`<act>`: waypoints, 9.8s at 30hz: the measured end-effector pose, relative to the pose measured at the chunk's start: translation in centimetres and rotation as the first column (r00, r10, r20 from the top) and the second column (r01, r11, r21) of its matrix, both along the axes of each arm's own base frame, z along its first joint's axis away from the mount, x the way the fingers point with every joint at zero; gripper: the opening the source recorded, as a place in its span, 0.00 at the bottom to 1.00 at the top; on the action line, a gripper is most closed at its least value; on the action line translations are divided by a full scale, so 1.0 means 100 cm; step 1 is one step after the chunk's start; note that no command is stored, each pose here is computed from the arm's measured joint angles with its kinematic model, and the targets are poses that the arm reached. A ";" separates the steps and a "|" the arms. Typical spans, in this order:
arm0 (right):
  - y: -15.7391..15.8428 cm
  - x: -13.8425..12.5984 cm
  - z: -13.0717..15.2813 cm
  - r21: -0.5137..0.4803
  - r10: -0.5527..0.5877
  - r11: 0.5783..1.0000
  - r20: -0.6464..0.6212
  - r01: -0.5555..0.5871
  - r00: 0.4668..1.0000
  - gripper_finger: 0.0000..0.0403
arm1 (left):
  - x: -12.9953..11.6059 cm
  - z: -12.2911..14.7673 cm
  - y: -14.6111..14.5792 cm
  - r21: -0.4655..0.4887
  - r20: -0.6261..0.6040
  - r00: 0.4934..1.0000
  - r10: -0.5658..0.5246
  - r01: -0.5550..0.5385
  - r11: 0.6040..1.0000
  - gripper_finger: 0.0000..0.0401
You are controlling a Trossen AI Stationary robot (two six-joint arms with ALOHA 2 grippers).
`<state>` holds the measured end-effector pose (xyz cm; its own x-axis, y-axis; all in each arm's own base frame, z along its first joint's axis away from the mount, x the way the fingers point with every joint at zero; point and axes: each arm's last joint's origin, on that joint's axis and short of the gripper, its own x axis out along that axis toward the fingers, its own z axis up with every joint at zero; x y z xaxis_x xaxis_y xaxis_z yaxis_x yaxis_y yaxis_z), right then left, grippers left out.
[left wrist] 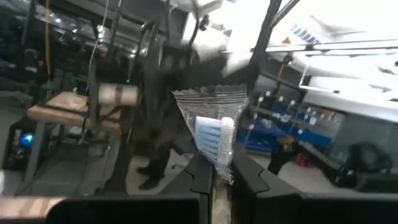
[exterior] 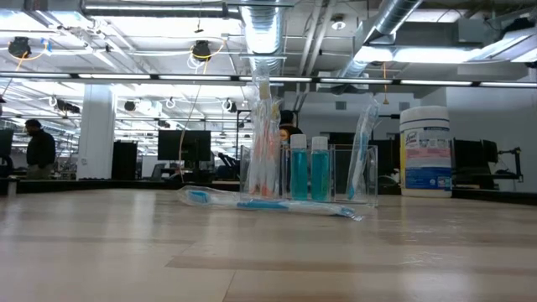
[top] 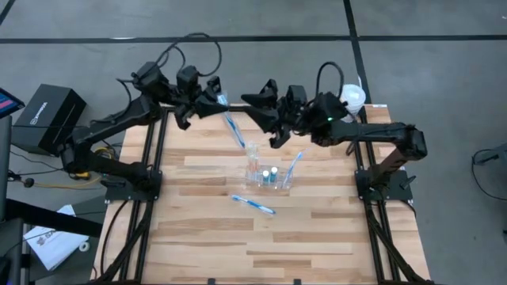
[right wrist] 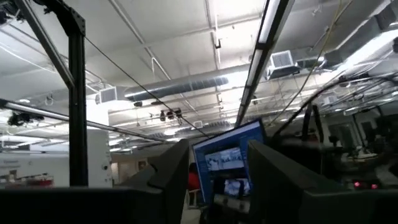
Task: Pick & Place toothbrushing station
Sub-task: Put the left blue toothbrush into the transparent organizer, then put the blue toothbrush into the transparent organizer
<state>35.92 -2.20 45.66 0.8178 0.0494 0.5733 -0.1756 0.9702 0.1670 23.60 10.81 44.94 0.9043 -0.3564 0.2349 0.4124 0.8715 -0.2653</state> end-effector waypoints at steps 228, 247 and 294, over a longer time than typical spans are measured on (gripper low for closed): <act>0.038 -0.145 0.069 -0.089 -0.092 0.993 -0.166 0.078 0.982 0.33 | 0.040 -0.319 -0.125 0.451 -0.818 0.457 0.349 0.133 0.882 0.42; 0.038 -0.145 0.069 -0.088 -0.091 0.993 -0.160 0.078 0.983 0.33 | 0.039 -0.319 -0.137 0.437 -0.823 0.487 0.292 0.214 0.874 0.26; 0.040 -0.127 0.076 -0.102 -0.113 0.990 -0.218 0.093 0.969 0.33 | 0.022 -0.179 -0.135 0.275 -0.595 0.765 0.246 -0.093 0.957 0.00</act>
<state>23.25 1.75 53.24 0.9278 0.0014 0.3730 -0.0423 0.9939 0.1015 25.84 -2.73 27.00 0.8746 -0.1551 -0.4593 0.0651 0.9764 -0.2058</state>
